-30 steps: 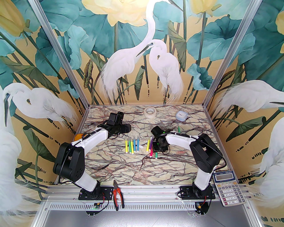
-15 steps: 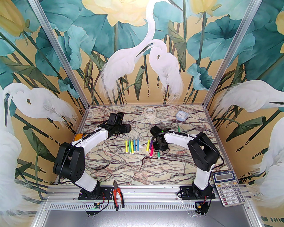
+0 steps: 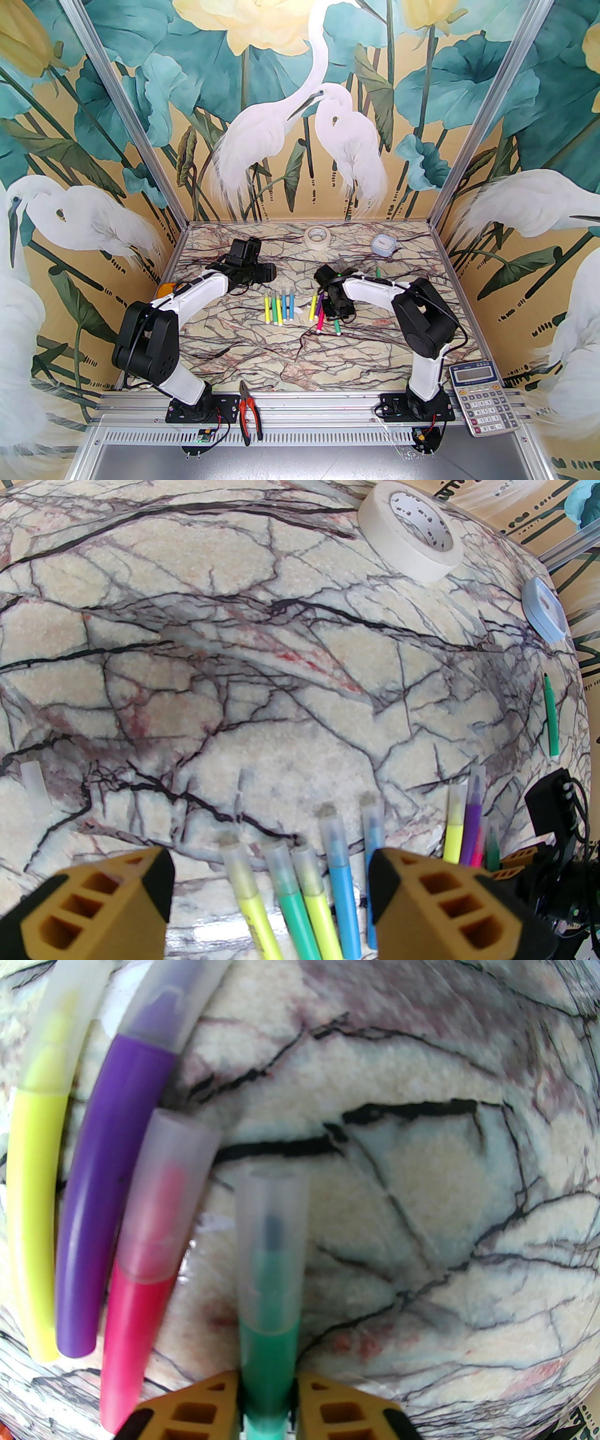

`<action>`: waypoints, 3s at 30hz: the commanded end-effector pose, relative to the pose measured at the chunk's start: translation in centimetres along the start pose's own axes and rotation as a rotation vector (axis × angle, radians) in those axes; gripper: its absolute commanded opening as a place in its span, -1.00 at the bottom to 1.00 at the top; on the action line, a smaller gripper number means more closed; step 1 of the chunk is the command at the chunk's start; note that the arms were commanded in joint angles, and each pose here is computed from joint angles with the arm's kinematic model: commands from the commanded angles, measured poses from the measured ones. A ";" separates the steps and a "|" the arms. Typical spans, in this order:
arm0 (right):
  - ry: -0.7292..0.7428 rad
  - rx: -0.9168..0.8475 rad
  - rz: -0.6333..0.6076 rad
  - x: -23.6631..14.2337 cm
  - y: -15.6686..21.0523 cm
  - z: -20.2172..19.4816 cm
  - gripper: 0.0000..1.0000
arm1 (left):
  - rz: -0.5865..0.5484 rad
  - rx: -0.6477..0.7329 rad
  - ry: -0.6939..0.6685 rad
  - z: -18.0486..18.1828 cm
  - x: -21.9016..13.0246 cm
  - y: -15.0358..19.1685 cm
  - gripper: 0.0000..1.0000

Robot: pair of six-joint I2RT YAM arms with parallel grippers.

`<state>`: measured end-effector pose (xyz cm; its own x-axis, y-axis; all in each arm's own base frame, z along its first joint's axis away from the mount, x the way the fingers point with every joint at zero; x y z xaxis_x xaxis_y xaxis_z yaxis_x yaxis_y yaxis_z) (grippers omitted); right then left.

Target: Open the pen caps

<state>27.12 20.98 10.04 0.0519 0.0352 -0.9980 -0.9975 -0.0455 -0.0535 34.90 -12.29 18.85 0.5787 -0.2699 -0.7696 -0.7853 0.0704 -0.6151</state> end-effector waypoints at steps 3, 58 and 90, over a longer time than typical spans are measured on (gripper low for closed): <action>0.075 -0.009 -0.034 1.8 -0.8 -0.7 -0.63 | -0.026 0.009 0.021 -0.3 -1.2 -0.7 0.46; -0.609 -0.399 -0.519 -12.0 -1.9 3.0 -0.65 | -0.010 0.076 0.941 -9.7 -1.1 -1.9 0.35; -0.631 -0.428 -0.571 -12.6 -2.1 3.7 -0.49 | 0.033 0.047 0.962 -10.5 0.0 -2.4 -0.62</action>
<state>28.33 23.95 20.94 0.3344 0.6594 -0.6734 -0.7623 -0.2308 -0.6046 34.15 -22.03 21.39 0.1250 -0.9276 -0.3521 -0.7903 0.1214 -0.6005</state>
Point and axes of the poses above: each hand's point on the last joint's axis, 136 mm out from that joint toward the fingers, its own x axis out along the fingers, its own z axis along the line the jaws close on, y = z × x, the point moved 9 cm from there along -x, back along the fingers, and after that the axes turned 7 degrees about x, right-handed, at the moved point
